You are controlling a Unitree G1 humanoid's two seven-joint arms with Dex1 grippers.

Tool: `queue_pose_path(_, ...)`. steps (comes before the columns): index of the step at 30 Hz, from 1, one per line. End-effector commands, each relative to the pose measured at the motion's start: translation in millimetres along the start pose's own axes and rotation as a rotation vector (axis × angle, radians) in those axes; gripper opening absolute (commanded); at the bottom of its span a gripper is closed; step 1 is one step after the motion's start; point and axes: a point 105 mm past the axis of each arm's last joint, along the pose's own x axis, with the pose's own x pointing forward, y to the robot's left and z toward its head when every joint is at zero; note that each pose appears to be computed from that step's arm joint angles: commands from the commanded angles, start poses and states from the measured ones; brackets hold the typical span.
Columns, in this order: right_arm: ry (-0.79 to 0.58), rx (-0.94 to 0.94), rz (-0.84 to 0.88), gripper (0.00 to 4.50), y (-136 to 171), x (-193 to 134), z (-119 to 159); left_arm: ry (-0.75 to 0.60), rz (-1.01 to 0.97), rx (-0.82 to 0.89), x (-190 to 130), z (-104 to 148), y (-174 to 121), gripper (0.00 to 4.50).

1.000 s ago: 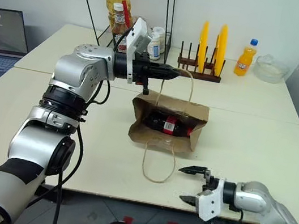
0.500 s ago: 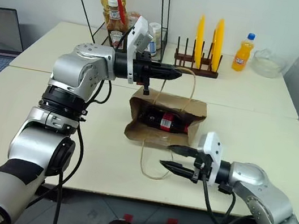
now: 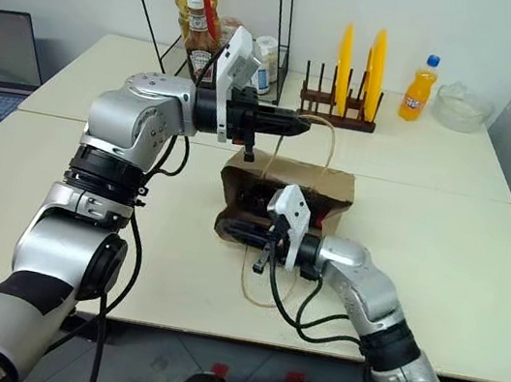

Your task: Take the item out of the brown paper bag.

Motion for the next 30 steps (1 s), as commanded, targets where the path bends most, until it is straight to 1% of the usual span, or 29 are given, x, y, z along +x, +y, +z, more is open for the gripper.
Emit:
queue_pose_path(1,-0.009,-0.146,-0.125,0.01,-23.9,-3.7,14.6,-0.036,-0.002,0.041,-3.5,15.1,-2.0,0.0)
queue_pose_path(4,0.028,-0.211,-0.215,0.01,-37.0,-6.1,14.9,-0.036,-0.003,0.039,-3.5,13.6,-2.1,0.0)
queue_pose_path(7,0.104,-0.298,-0.278,0.01,-45.5,-7.6,12.4,-0.039,-0.007,0.035,-1.9,12.3,-3.0,0.0)
queue_pose_path(13,0.258,-0.49,-0.292,0.01,-49.8,-6.4,7.1,-0.042,-0.017,0.035,-0.1,11.8,-3.5,0.0)
queue_pose_path(16,0.347,-0.58,-0.267,0.59,-53.6,-8.8,2.5,-0.046,-0.013,0.037,0.6,12.2,-1.8,0.0)
queue_pose_path(17,0.37,-0.6,-0.265,0.88,-55.1,-10.2,0.8,-0.047,-0.013,0.037,0.8,12.2,-1.8,0.0)
queue_pose_path(21,0.449,-0.648,-0.268,2.39,-62.5,-15.6,-8.4,-0.05,-0.019,0.039,1.8,11.7,-3.2,0.0)
queue_pose_path(27,0.545,-0.719,-0.244,4.47,-68.7,-19.1,-19.7,-0.054,-0.01,0.045,1.2,11.9,-1.6,0.0)
queue_pose_path(30,0.579,-0.71,-0.24,4.47,-73.0,-20.0,-28.3,-0.056,-0.012,0.045,2.6,12.0,-2.5,0.0)
